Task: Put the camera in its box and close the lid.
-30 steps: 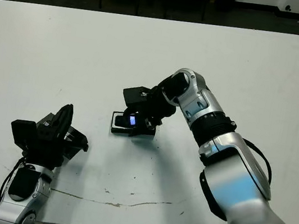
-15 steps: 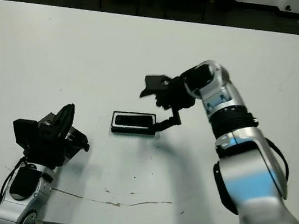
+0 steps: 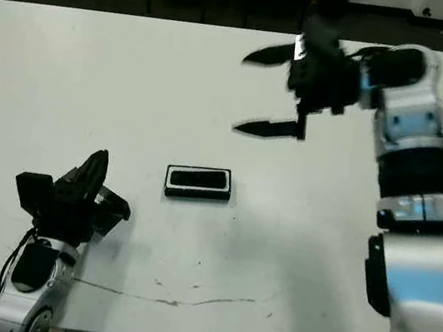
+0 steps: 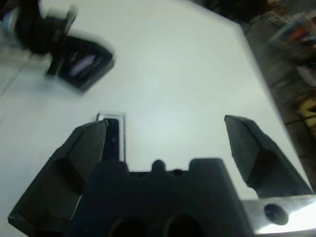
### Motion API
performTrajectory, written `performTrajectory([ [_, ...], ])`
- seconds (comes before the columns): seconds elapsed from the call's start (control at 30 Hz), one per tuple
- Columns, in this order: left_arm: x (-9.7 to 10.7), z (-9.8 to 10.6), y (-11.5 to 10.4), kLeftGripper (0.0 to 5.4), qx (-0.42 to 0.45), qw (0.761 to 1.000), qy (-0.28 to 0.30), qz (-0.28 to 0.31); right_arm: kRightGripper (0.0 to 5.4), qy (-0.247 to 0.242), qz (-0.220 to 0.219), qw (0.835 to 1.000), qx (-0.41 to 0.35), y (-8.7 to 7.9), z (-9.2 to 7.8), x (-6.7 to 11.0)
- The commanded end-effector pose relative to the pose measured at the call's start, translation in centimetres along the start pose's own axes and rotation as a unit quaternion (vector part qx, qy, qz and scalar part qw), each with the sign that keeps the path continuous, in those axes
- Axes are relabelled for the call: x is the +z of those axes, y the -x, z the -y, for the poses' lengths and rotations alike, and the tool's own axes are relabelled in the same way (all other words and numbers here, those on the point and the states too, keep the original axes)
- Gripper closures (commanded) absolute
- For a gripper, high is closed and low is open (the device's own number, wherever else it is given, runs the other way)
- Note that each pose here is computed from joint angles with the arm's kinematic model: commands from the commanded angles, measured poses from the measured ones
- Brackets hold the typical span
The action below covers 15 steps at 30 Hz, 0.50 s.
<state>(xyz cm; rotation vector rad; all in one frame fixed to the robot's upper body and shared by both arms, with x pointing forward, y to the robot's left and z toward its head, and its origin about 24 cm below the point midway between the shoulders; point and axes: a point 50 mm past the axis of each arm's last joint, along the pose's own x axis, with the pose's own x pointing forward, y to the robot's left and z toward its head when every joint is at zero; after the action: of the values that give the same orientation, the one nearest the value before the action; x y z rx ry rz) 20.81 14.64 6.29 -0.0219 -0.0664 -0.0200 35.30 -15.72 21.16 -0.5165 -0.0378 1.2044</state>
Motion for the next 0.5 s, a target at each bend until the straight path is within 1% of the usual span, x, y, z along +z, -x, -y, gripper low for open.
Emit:
performTrajectory([
  [0.03,-0.5,-0.4,0.1,5.40,-0.002,1.000,-0.009,-0.014,0.23,-0.007,0.014,0.994,-0.112,-0.8,-2.9,-2.6],
  [0.1,-0.4,-0.5,0.1,5.40,-0.001,1.000,-0.010,-0.014,0.51,0.033,0.020,0.986,-0.162,-1.7,-4.7,-3.3],
  [0.17,-0.3,-0.6,0.1,5.40,0.001,1.000,-0.015,-0.014,0.84,0.081,0.016,0.975,-0.208,-2.5,-6.7,-3.7],
  [0.23,-0.3,-0.7,0.1,5.40,0.000,1.000,-0.016,-0.013,1.22,0.117,0.024,0.965,-0.234,-3.3,-8.3,-4.2],
  [0.33,-0.2,-0.9,0.1,5.40,0.001,1.000,-0.012,-0.015,1.78,0.169,0.051,0.954,-0.241,-4.5,-10.1,-5.0],
  [0.4,-0.2,-1.0,0.1,5.40,0.001,1.000,-0.012,-0.014,2.15,0.200,0.062,0.950,-0.232,-5.3,-11.0,-5.4],
  [0.43,-0.1,-1.0,0.1,5.40,0.001,1.000,-0.012,-0.013,2.33,0.212,0.063,0.948,-0.227,-5.6,-11.2,-5.6],
  [0.5,-0.1,-1.1,0.1,5.40,0.001,1.000,-0.015,-0.011,2.70,0.235,0.047,0.947,-0.213,-6.2,-11.6,-5.9],
])
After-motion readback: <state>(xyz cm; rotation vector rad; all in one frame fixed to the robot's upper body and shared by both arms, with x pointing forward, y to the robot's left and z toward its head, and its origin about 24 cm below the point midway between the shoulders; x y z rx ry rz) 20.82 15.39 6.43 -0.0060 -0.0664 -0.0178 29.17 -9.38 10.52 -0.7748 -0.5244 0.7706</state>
